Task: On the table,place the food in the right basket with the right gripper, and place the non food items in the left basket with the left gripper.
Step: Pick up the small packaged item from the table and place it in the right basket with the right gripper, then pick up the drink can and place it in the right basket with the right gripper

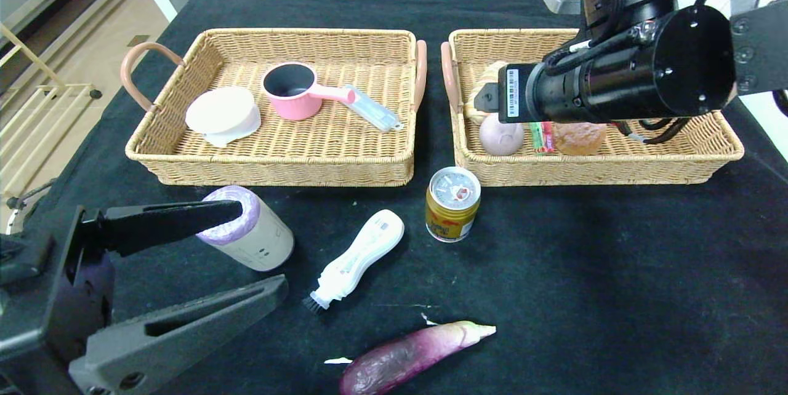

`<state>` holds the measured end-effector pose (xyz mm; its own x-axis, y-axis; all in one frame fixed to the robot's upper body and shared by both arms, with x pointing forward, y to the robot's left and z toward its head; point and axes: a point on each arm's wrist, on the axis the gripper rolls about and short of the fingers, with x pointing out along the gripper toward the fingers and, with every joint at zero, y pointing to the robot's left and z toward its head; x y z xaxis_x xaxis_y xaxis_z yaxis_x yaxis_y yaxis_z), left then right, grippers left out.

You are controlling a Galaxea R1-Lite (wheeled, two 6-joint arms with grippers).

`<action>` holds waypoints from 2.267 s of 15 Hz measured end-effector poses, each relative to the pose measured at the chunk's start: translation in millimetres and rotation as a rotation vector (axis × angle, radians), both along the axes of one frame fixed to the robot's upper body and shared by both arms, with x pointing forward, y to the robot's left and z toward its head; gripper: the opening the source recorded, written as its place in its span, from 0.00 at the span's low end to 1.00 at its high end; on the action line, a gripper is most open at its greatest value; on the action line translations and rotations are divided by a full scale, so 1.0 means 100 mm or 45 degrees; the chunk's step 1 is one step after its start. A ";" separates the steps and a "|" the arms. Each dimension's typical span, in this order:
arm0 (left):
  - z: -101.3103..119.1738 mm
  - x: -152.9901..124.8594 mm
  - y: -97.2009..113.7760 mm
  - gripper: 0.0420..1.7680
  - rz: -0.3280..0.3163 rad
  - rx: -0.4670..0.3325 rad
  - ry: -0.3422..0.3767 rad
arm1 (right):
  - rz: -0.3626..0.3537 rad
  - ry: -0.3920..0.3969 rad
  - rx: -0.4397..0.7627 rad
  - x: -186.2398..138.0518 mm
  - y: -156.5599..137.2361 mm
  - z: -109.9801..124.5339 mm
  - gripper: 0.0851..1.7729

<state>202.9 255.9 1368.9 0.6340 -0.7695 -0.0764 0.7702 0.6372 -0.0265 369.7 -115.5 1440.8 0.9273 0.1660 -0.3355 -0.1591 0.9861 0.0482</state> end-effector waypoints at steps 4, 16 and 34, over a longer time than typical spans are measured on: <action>0.00 0.00 0.00 0.97 0.000 0.001 0.000 | 0.025 0.109 0.013 -0.30 0.12 -0.02 0.94; 0.00 0.00 0.00 0.97 0.003 0.000 -0.003 | 0.084 0.280 -0.004 -0.55 0.69 -0.45 0.96; 0.00 0.01 0.02 0.97 0.022 0.000 -0.004 | -0.046 0.249 -0.003 -0.25 0.86 -0.74 0.96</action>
<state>204.1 258.0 1369.1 0.6477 -0.7583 -0.0744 0.7590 0.6506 -0.0236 344.4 -29.8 1366.4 0.8498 0.1329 -0.5101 -0.1117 0.9911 0.0722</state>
